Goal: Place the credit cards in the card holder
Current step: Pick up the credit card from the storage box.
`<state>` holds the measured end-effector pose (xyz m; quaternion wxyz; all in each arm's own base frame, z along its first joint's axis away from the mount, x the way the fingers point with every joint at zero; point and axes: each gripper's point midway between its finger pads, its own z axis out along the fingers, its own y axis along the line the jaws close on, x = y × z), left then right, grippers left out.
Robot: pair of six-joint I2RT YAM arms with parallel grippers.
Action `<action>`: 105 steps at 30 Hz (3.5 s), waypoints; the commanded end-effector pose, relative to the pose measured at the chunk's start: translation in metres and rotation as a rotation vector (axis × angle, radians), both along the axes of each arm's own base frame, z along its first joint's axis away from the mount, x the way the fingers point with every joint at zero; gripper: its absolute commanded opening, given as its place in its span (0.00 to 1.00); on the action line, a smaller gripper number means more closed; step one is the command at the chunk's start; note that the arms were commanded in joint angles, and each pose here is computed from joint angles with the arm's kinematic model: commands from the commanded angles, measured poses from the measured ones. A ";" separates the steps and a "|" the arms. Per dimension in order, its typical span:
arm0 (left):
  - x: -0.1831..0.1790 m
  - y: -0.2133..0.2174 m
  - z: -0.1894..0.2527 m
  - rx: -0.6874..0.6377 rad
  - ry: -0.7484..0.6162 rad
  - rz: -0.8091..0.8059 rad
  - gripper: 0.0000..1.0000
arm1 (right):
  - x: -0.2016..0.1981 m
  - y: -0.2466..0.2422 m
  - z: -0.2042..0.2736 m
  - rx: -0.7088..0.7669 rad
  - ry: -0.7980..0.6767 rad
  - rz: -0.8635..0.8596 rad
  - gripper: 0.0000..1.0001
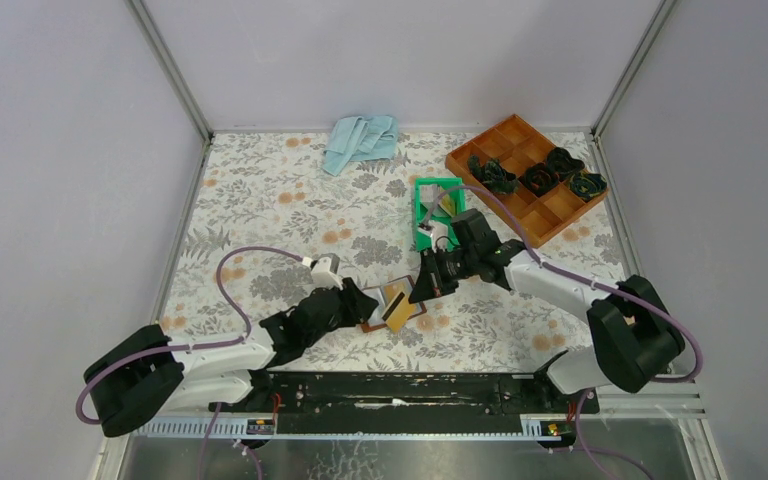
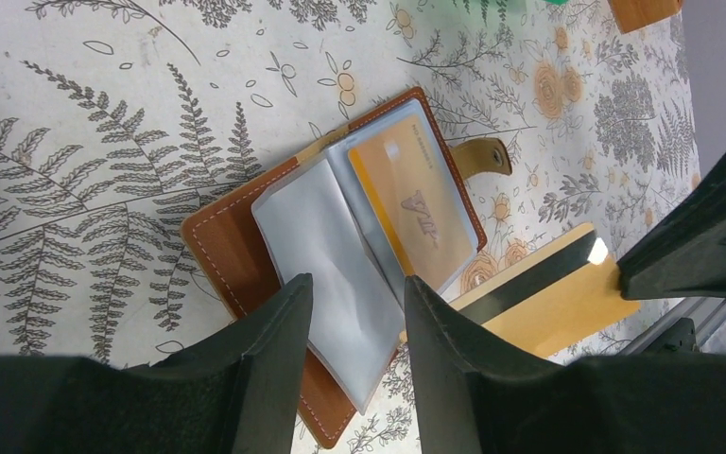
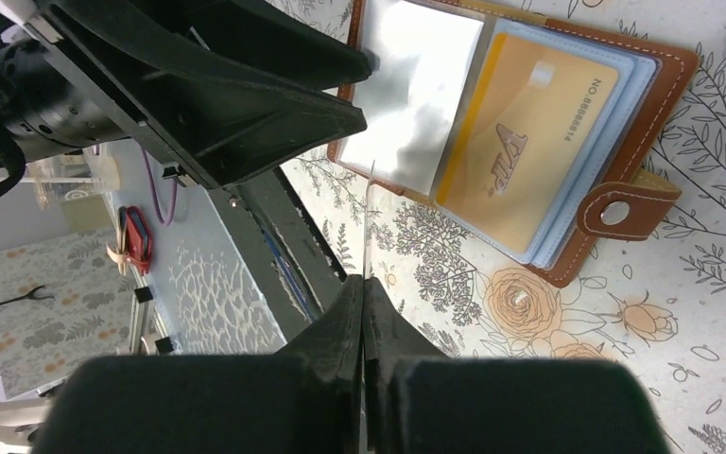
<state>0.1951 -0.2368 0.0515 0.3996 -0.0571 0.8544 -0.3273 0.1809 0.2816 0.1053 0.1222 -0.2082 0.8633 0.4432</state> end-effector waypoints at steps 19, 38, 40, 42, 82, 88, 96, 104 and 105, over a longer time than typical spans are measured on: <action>0.009 -0.006 0.019 -0.099 -0.082 -0.059 0.48 | 0.019 0.029 0.006 0.083 0.007 0.080 0.00; 0.004 -0.019 0.021 -0.176 -0.094 -0.214 0.53 | 0.024 0.033 -0.006 0.109 0.052 0.112 0.00; 0.002 -0.022 0.020 -0.186 -0.095 -0.235 0.53 | 0.024 0.033 -0.007 0.108 0.052 0.112 0.00; 0.002 -0.023 0.018 -0.189 -0.089 -0.244 0.54 | 0.024 0.032 -0.007 0.109 0.055 0.112 0.00; -0.004 -0.026 0.021 -0.322 -0.082 -0.392 0.11 | 0.043 0.037 -0.014 0.166 0.113 0.131 0.00; -0.003 -0.023 0.019 -0.339 -0.069 -0.367 0.01 | 0.050 0.038 -0.011 0.177 0.101 0.120 0.00; 0.005 -0.012 0.011 -0.310 -0.038 -0.275 0.00 | 0.069 0.034 -0.005 0.157 0.042 0.045 0.36; 0.009 -0.001 0.010 -0.319 -0.022 -0.185 0.00 | 0.072 0.031 -0.003 0.153 0.022 -0.019 0.41; 0.009 0.000 0.010 -0.323 -0.022 -0.174 0.00 | 0.071 0.030 -0.003 0.158 0.023 -0.027 0.41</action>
